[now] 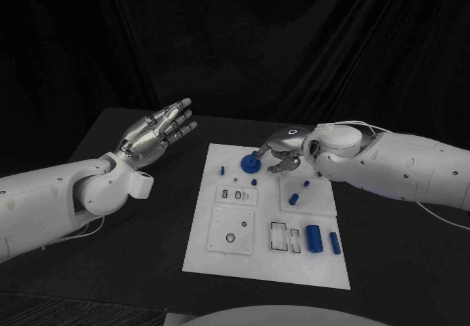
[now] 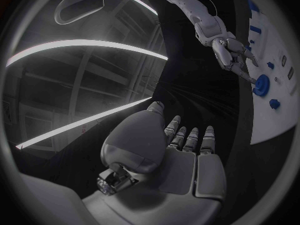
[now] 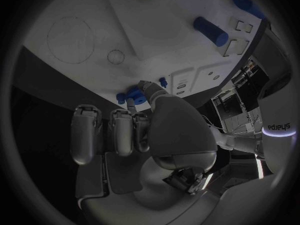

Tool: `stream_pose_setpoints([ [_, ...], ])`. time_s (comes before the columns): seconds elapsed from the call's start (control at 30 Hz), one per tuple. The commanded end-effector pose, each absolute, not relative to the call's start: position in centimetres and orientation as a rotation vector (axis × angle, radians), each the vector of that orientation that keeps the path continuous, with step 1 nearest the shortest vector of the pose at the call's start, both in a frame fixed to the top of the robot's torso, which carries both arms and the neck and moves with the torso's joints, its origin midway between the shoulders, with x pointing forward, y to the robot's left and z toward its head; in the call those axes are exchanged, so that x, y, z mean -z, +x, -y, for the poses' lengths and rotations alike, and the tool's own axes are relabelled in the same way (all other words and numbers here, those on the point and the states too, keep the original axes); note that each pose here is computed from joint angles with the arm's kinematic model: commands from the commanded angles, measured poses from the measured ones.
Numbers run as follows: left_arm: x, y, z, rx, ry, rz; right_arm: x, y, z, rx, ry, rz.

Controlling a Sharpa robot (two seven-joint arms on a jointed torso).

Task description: Assemble the parts on the task board

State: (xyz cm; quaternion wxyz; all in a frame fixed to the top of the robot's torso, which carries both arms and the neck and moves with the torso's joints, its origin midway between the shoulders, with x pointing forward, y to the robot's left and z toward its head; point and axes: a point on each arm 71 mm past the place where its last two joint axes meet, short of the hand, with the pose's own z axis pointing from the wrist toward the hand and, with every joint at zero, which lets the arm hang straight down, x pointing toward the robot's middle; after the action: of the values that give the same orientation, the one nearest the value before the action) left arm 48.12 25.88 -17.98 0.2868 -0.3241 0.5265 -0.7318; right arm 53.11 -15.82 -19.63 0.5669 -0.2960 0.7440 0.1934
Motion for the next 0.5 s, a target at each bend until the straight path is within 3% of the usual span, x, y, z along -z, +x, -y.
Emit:
stream_pose_setpoints([
  [0.03, 17.87, 48.05, -25.77, 1.977, -0.859, -1.394, 19.96, 53.02, 15.80, -0.451, -0.709, -1.778],
  [0.5, 17.85, 48.01, -25.87, 1.976, -0.860, -1.393, 20.17, 53.02, 15.75, -0.438, -0.714, -1.806],
])
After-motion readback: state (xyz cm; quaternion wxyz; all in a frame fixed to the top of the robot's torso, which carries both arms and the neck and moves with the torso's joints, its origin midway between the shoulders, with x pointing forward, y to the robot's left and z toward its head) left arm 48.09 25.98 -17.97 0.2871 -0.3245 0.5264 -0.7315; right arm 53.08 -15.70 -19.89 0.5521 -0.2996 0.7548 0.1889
